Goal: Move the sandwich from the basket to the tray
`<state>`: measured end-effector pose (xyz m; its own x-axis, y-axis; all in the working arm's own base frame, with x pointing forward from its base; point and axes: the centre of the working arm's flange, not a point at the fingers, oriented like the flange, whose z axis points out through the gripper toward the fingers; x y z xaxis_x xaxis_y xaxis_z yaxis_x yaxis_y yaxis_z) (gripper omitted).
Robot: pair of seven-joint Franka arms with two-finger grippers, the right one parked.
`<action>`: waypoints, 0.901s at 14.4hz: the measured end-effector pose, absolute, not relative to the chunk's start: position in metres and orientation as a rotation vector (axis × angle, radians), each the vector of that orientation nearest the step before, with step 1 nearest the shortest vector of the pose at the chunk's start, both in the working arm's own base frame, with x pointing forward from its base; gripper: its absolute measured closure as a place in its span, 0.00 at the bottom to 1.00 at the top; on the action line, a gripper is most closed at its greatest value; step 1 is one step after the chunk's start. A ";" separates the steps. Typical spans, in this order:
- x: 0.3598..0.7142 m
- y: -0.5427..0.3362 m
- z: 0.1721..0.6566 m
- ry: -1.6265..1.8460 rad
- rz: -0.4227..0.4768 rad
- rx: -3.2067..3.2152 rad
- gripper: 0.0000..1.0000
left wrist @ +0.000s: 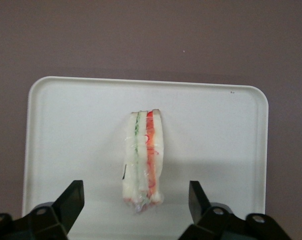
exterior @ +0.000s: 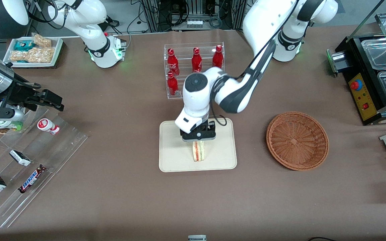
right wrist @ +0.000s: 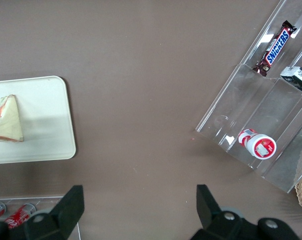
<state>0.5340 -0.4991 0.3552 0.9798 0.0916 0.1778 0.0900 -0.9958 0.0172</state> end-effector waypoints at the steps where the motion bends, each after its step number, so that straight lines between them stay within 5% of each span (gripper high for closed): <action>1: 0.535 -0.488 0.381 0.149 0.279 3.130 0.00; 5: 0.545 -0.431 0.452 0.248 0.147 3.142 0.00; 13: 0.592 -0.251 0.460 0.335 -0.060 3.220 0.00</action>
